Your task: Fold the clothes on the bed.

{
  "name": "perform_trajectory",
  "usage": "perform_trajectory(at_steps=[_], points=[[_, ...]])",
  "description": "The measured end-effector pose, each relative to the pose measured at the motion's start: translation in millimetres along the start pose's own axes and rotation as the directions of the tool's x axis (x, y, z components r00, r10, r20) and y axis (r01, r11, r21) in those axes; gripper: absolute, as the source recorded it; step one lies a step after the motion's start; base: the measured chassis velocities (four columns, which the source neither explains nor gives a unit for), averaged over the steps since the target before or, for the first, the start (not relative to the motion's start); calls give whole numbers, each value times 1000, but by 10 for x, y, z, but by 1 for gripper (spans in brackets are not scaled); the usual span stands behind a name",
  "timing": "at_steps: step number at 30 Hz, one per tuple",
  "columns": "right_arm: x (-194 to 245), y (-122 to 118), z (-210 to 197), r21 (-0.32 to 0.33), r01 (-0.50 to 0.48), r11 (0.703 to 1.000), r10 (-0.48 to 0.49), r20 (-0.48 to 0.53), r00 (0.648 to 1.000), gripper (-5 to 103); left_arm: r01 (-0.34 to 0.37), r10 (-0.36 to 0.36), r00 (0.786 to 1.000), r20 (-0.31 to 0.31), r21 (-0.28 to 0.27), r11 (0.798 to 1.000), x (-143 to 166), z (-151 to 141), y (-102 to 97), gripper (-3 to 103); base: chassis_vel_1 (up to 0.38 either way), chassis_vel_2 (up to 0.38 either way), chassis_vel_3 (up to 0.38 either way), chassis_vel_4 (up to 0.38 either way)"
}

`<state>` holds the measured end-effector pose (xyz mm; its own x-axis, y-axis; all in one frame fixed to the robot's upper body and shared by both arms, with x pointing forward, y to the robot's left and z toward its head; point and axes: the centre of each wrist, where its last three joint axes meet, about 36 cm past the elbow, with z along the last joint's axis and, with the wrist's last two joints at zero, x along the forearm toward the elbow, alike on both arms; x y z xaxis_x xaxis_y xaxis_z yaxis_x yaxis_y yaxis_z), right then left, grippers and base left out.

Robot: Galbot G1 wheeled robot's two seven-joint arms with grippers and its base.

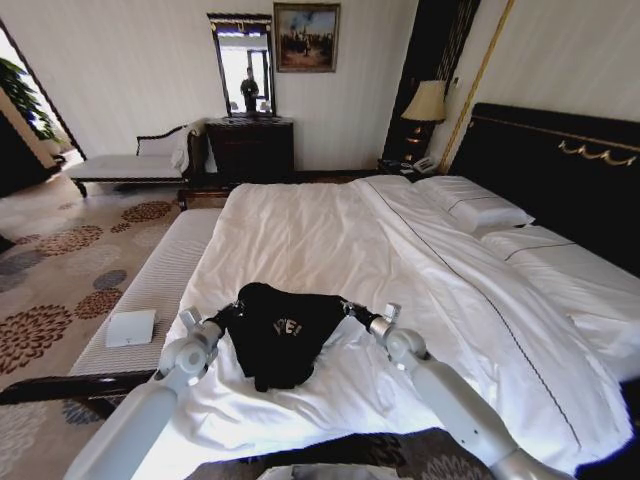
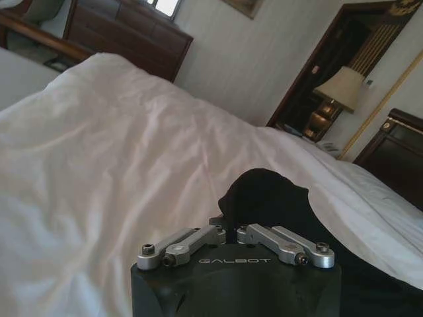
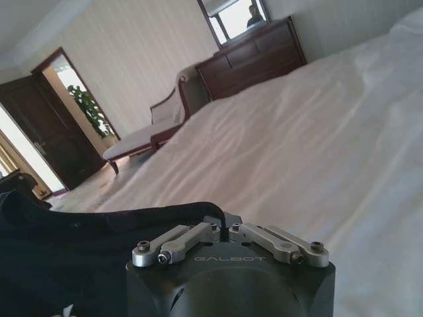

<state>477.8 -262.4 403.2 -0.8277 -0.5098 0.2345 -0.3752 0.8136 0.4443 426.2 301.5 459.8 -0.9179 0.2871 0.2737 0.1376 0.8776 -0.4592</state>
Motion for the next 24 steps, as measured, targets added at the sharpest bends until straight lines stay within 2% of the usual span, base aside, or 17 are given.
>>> perform_trajectory(at_steps=[3, 4, 7, 8, 11, 13, 14, 17, 19, 22, 23, 24], points=[[61, 148, -318, 12, 27, 1000, -27, 39, 999, 1, -32, 33, 999, 27, -35, 999, 11, -262, -159, 2, 0, 0, 0, 0], [61, 148, -318, 12, 27, 1000, -27, 39, 999, 1, -32, 33, 999, 27, -35, 999, 11, -262, -159, 2, 0, 0, 0, 0], [128, 355, -921, 14, 58, 998, -59, 109, 992, 1, -66, 72, 994, 76, -82, 994, 16, -795, -364, 2, 0, 0, 0, 0], [128, 355, -921, 14, 58, 998, -59, 109, 992, 1, -66, 72, 994, 76, -82, 994, 16, -795, -364, 2, 0, 0, 0, 0], [173, 526, -1392, 28, 86, 996, -90, 161, 983, 1, -96, 113, 987, 110, -148, 984, 94, -1195, -494, 2, 0, 0, 0, 0], [178, 579, -1505, 33, 96, 995, -100, 171, 980, 1, -104, 124, 985, 119, -164, 981, 127, -1292, -531, 2, 0, 0, 0, 0], [172, 697, -1737, 43, 113, 993, -119, 187, 975, 1, -128, 156, 978, 138, -194, 973, 195, -1499, -633, 2, 0, 0, 0, 0], [142, 850, -2121, 57, 125, 990, -135, 213, 968, 1, -175, 213, 963, 163, -223, 959, 229, -1838, -850, 2, 0, 0, 0, 0], [138, 872, -2208, 61, 125, 990, -135, 221, 966, 1, -187, 228, 959, 169, -227, 956, 224, -1931, -910, 2, 0, 0, 0, 0], [153, 970, -2661, 81, 122, 989, -140, 269, 953, 1, -205, 258, 944, 207, -246, 947, 203, -2269, -1073, 2, 0, 0, 0, 0], [153, 970, -2661, 81, 122, 989, -140, 269, 953, 1, -205, 258, 944, 207, -246, 947, 203, -2269, -1073, 2, 0, 0, 0, 0], [172, 1022, -2907, 85, 120, 989, -140, 294, 946, 1, -207, 266, 938, 222, -257, 944, 184, -2413, -1132, 2, 0, 0, 0, 0]])
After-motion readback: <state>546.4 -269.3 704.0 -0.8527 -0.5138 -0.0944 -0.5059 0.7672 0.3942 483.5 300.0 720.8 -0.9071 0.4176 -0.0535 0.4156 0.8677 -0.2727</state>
